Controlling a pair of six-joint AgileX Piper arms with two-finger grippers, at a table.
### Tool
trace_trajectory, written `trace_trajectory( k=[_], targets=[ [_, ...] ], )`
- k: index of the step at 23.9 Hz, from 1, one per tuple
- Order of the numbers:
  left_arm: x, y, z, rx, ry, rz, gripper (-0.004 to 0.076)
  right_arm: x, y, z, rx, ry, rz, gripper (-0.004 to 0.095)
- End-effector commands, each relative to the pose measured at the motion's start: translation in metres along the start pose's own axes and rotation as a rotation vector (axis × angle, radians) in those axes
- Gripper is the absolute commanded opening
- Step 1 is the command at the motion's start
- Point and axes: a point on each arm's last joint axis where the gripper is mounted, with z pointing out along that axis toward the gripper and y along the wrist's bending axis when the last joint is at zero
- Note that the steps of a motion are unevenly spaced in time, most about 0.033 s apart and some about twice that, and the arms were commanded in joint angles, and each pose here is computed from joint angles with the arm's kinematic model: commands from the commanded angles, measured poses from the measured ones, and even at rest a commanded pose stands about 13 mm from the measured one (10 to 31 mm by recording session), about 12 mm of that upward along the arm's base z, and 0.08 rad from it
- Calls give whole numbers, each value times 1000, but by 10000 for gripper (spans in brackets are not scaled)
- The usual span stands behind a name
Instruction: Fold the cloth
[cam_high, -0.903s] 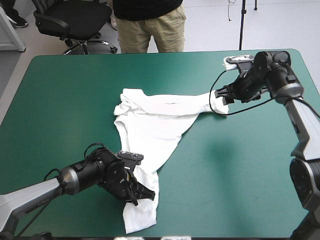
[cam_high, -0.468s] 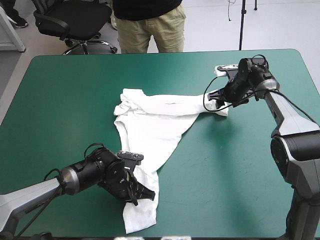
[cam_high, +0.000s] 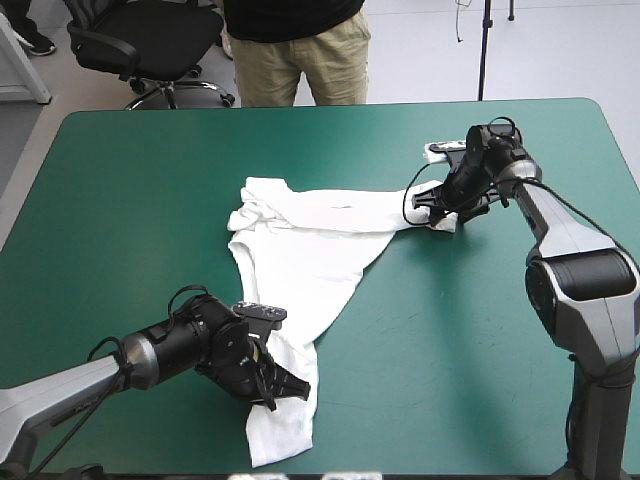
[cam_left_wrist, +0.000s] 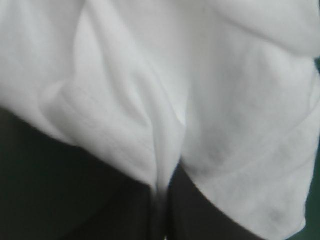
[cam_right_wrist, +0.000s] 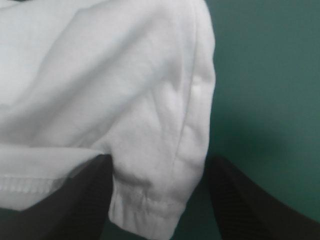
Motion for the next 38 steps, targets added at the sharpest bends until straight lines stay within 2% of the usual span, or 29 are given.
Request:
trace_trajectory(
  k=[1,2,4,8,11,15,16,21,24,25,31,38],
  targets=[
    [-2,0,6,-12,-10,14,-17,-4,0,-12,-13,-36,7,537],
    [-2,0,6,-11,-9,12,-17,-3,1,-9,-18,-22,9,526],
    [-2,0,6,-11,-9,12,-17,-1,0,-2,-21,11,13,419],
    [-2,0,5,-9,-13,20,-17,1,2,1,-32,42,-26,-8],
    [-5,2,3,-32,-30,44,-17,4,0,-4,-30,67,-23,-18],
    [-25,8,-27,-196,-118,111,-17,3,-1,-56,35,-43,-45,-18],
    [-37,14,-42,-238,-158,106,-17,5,1,-82,46,-90,-50,-17],
    [-94,52,-135,-248,-413,45,-17,21,7,-176,87,-305,-71,-17],
    [-107,76,-202,-283,-573,14,-17,40,13,-244,95,-485,-80,-17],
    [-107,83,-230,-297,-643,-8,-17,48,15,-268,98,-558,-84,-17],
    [-94,96,-323,-351,-942,-34,-17,83,27,-362,81,-885,-105,-17],
    [-59,85,-404,-382,-1274,-34,-17,129,35,-439,105,-1154,-149,-17]
  ],
)
